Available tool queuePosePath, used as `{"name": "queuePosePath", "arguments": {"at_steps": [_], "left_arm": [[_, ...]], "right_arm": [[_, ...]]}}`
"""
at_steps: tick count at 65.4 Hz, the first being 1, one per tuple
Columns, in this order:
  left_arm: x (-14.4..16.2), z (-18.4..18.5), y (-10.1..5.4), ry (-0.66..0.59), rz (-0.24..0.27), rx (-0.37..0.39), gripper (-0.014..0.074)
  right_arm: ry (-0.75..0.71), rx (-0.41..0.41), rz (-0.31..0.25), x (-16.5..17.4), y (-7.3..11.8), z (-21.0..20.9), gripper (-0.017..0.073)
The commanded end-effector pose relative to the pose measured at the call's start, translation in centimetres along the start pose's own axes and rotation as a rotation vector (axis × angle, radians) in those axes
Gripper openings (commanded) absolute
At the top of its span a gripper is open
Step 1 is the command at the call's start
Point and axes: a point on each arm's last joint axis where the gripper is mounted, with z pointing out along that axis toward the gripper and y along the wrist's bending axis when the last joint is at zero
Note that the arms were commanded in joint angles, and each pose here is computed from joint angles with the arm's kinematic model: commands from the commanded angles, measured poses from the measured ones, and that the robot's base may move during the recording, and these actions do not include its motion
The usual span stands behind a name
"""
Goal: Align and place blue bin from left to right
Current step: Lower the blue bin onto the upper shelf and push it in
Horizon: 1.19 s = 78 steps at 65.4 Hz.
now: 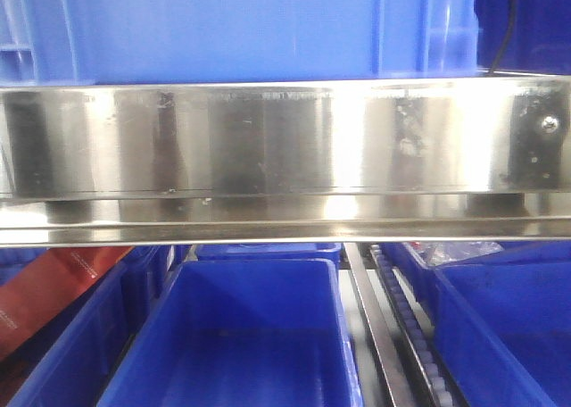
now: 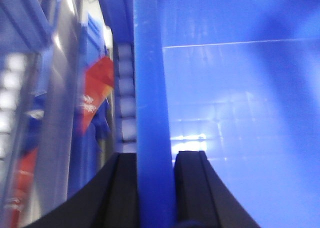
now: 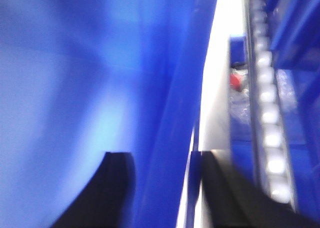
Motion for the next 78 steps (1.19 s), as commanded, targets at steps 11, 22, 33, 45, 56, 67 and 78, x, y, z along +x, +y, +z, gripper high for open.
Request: {"name": "queuePosePath", "arguments": {"at_steps": [11,22,33,45,56,67,78], "left_arm": [[-0.8,-1.5,-0.2,-0.069,0.020,0.001,0.0327],[-0.7,-1.8,0.0,-0.052,0.029,-0.023,0.0616],[-1.5,-4.7,0.6,-0.077,0.026,-0.053,0.0570],[-2.1,-9.7,1.3,-0.139,0.004,-0.051,0.0556],[-2.0,-13.5,1.8,-0.180,-0.009,-0.049,0.0320],[-1.5,-15.9,2.3,-0.212,-0.005,-0.057,-0.0109],[0.5,-16.7,3.1,-0.164,-0.005,-0.107,-0.0111]], "right_arm": [[-0.078,0.000,-0.002,-1.0,0.1,-1.6,0.0559],[-0.106,-0.003,0.002,-1.6,0.0,-4.0,0.0558],[-0.142,-0.004,0.007,-2.2,-0.2,-8.4,0.0554],[-0.142,-0.001,0.014,-2.1,-0.5,-12.7,0.0316],[-0.116,0.034,0.009,-1.6,-1.0,-15.4,-0.0074],[-0.158,0.078,-0.001,-1.7,-1.5,-17.2,-0.0070],[-0.182,0.077,-0.003,-1.7,-1.6,-18.5,-0.0070]]}}
